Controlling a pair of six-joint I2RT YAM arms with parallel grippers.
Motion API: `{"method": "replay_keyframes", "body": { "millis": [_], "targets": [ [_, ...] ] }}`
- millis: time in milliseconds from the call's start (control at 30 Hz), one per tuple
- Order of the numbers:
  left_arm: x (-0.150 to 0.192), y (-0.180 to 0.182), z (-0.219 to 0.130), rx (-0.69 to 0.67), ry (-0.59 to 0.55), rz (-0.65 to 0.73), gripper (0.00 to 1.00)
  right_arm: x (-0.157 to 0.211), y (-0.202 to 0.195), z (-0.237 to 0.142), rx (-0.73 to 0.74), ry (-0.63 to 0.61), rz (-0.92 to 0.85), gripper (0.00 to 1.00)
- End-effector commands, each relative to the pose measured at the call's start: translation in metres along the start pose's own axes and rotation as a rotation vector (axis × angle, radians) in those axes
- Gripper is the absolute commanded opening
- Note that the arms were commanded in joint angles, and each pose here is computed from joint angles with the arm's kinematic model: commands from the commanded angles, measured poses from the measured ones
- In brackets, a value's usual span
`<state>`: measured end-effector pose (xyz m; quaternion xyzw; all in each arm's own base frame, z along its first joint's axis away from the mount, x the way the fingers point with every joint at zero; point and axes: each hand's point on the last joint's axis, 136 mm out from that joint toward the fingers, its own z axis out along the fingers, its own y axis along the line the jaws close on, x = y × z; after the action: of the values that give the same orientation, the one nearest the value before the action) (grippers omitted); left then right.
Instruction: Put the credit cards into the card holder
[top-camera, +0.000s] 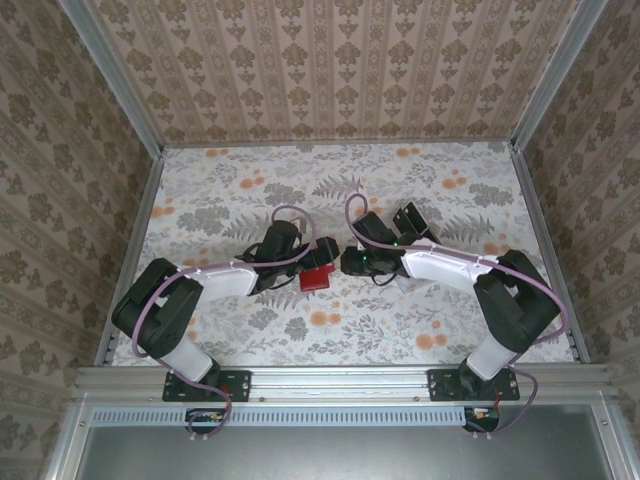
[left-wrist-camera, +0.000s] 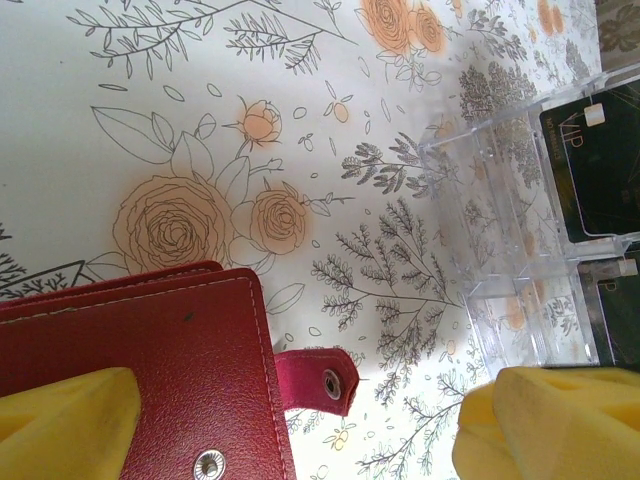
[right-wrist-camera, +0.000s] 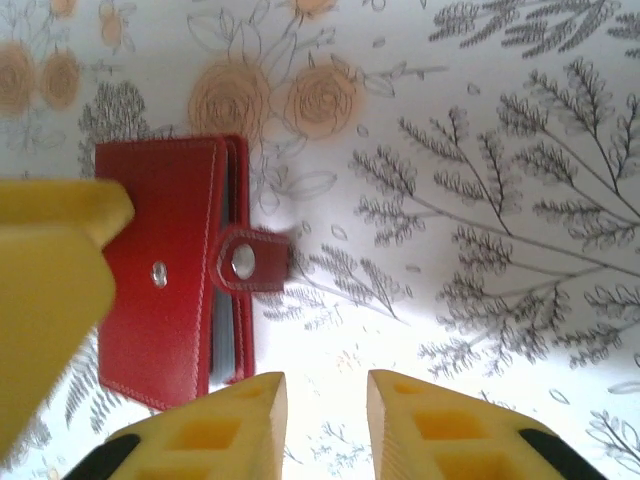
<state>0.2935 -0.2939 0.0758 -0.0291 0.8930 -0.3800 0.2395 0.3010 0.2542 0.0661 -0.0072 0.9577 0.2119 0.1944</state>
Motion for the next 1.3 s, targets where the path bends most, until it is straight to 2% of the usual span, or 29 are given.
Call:
{"method": "replay_keyframes", "body": {
  "millis": [0, 100, 233, 467, 733, 1067, 1267],
  "targets": [
    [0.003, 0.008, 0.005, -0.026, -0.009, -0.021, 1.00, 0.007, 0.017, -0.003, -0.112, -0.017, 0.055, 0.16],
    [0.004, 0.011, 0.005, -0.036, -0.009, -0.023, 1.00, 0.014, 0.036, 0.003, -0.184, -0.031, 0.054, 0.06],
    [0.004, 0.012, 0.005, -0.041, -0.009, -0.020, 1.00, 0.022, 0.051, 0.019, -0.224, -0.029, 0.057, 0.00],
    [0.006, 0.014, 0.005, -0.049, -0.002, -0.015, 1.00, 0.027, 0.063, 0.038, -0.252, -0.010, 0.065, 0.00],
    [-0.005, 0.004, 0.000, -0.021, -0.016, -0.013, 1.00, 0.038, 0.053, 0.060, -0.207, 0.030, 0.076, 0.00],
    [-0.048, 0.004, -0.041, -0.001, -0.080, -0.059, 1.00, 0.046, 0.044, 0.073, -0.173, 0.062, 0.081, 0.00],
    [-0.048, 0.028, -0.076, -0.128, -0.071, -0.016, 1.00, 0.047, 0.045, 0.072, -0.169, 0.070, 0.081, 0.00]
  ]
}}
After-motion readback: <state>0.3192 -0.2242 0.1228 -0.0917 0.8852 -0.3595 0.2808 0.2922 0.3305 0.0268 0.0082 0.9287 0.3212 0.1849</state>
